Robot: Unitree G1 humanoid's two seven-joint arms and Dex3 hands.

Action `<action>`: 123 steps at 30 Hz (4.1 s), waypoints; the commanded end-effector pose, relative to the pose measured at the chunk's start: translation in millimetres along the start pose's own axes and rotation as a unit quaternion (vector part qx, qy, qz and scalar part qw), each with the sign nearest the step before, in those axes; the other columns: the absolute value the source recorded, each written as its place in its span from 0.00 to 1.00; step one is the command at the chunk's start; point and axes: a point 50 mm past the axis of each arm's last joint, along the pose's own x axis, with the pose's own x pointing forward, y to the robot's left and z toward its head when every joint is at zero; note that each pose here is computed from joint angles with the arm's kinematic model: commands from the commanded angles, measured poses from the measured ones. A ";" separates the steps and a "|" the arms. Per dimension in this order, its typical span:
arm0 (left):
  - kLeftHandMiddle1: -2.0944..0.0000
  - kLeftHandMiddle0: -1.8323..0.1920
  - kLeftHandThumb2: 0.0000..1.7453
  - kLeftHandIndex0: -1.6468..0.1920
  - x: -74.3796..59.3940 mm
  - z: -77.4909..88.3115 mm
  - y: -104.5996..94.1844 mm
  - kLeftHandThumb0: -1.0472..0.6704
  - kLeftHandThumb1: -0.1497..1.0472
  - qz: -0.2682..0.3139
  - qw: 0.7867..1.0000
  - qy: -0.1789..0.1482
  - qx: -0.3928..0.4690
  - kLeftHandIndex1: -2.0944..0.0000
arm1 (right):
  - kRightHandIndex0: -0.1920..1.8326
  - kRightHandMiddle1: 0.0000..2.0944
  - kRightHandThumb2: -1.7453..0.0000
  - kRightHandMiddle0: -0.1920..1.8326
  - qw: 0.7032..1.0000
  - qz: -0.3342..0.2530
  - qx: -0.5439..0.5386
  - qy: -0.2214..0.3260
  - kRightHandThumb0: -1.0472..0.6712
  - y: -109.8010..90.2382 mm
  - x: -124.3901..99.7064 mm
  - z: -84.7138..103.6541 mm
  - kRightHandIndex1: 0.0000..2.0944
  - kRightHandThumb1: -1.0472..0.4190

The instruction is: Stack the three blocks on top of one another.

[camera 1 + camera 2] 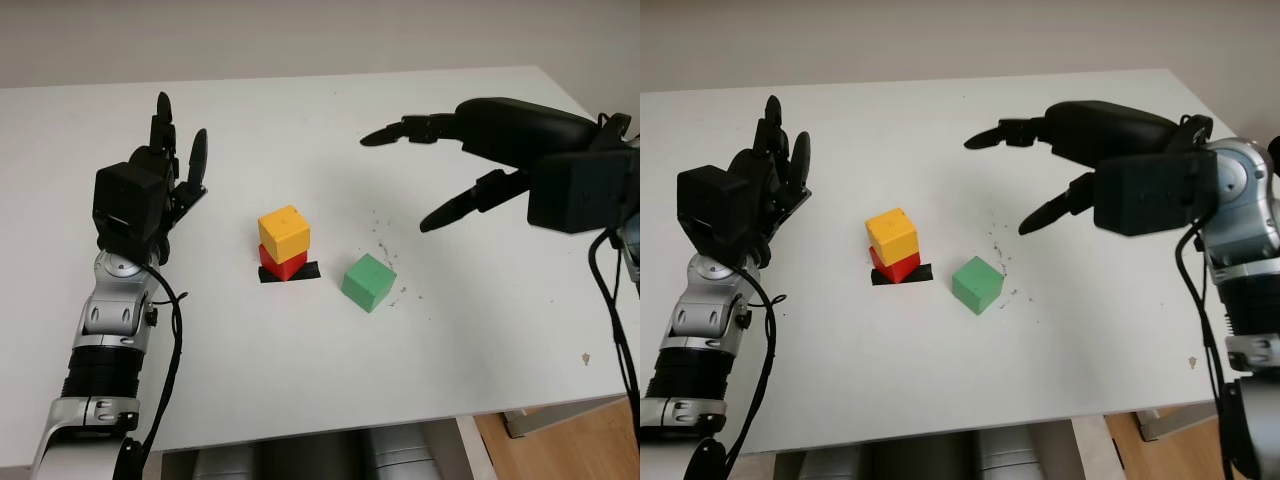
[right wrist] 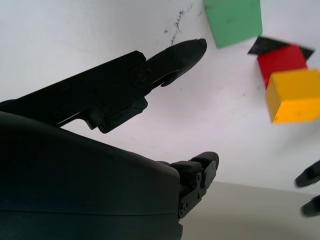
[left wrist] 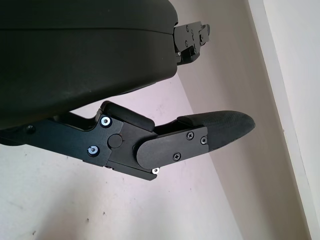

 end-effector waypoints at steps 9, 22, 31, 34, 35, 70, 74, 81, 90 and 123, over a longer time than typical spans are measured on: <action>1.00 1.00 0.38 1.00 4.5 7.8 2.7 0.17 1.00 0.000 1.000 -0.009 0.004 1.00 | 0.23 0.10 0.97 0.34 0.996 0.009 -0.074 -0.056 0.24 30.2 7.8 16.4 0.04 0.14; 1.00 1.00 0.38 1.00 3.5 7.3 3.1 0.17 1.00 0.001 1.000 -0.010 0.004 1.00 | 0.26 0.44 0.97 0.21 0.993 0.027 -0.089 -0.072 0.21 54.7 21.7 17.1 0.04 0.16; 1.00 1.00 0.38 1.00 2.6 6.8 3.8 0.17 1.00 0.001 1.000 -0.012 0.007 1.00 | 0.26 0.45 0.97 0.20 0.993 0.046 -0.087 -0.065 0.21 67.8 26.3 10.8 0.03 0.15; 1.00 1.00 0.38 1.00 2.5 6.7 3.8 0.18 1.00 0.002 1.000 -0.011 0.007 1.00 | 0.25 0.46 0.97 0.20 0.993 0.048 -0.082 -0.068 0.21 71.9 27.5 9.0 0.03 0.15; 1.00 1.00 0.38 1.00 2.4 6.4 3.8 0.18 1.00 0.002 1.000 -0.008 0.007 1.00 | 0.25 0.46 0.97 0.19 0.993 0.048 -0.084 -0.068 0.21 72.9 28.0 8.7 0.03 0.15; 1.00 1.00 0.38 1.00 0.4 6.2 2.7 0.19 1.00 0.009 1.000 -0.005 0.019 1.00 | 0.18 0.70 0.97 0.31 0.994 -0.018 -0.027 -0.108 0.31 87.5 38.9 2.4 0.40 0.06; 0.99 1.00 0.38 1.00 0.7 6.5 2.9 0.20 1.00 0.007 1.000 -0.006 0.022 1.00 | 0.18 0.71 0.97 0.30 0.994 -0.014 -0.033 -0.099 0.31 84.6 39.3 0.1 0.40 0.05; 0.99 1.00 0.37 1.00 1.3 6.6 2.8 0.19 1.00 0.009 1.000 -0.006 0.016 0.99 | 0.19 0.71 0.97 0.27 0.999 0.004 0.020 -0.044 0.35 70.5 41.0 -13.7 0.29 0.05; 1.00 1.00 0.38 1.00 2.5 7.0 2.0 0.20 1.00 0.007 1.000 -0.007 0.014 1.00 | 0.27 0.64 0.97 0.31 0.988 -0.007 0.152 0.012 0.36 26.3 48.1 -32.2 0.09 0.06; 1.00 1.00 0.40 1.00 2.0 7.1 0.0 0.15 1.00 0.019 1.000 -0.002 0.009 1.00 | 0.29 0.74 0.97 0.30 0.993 -0.022 0.109 -0.032 0.32 -67.6 127.1 29.8 0.08 0.08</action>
